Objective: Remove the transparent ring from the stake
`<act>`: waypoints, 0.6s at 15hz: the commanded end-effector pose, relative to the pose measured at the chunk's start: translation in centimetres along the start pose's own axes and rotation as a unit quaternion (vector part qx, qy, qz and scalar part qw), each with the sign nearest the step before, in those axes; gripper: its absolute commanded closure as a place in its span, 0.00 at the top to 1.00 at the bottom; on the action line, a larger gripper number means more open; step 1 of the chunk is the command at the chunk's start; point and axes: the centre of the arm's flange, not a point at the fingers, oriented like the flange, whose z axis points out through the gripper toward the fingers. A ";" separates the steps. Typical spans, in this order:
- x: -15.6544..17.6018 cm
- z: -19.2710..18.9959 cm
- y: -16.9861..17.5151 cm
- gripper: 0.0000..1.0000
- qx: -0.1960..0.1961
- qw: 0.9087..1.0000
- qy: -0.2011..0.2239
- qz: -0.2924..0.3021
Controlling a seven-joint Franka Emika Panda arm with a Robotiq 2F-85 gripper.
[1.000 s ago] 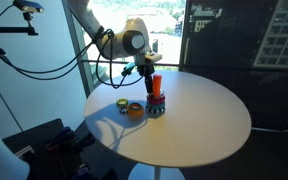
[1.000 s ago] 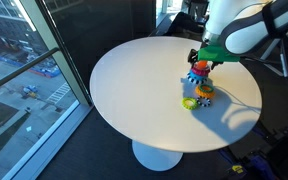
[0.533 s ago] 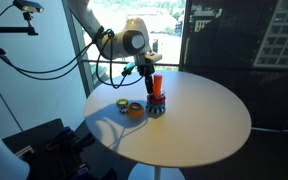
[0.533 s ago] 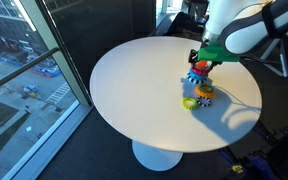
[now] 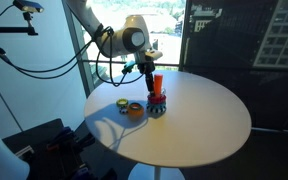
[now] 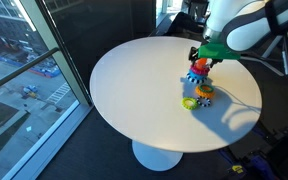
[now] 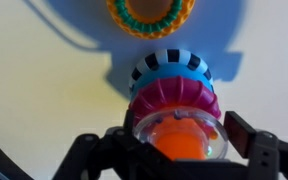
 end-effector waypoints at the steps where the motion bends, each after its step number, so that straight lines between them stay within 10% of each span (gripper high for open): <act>1: 0.0 -2.2 0.5 0.63 0.006 1.000 0.006 0.011; 9: 0.3 -5.8 0.7 0.63 0.025 0.999 0.022 0.023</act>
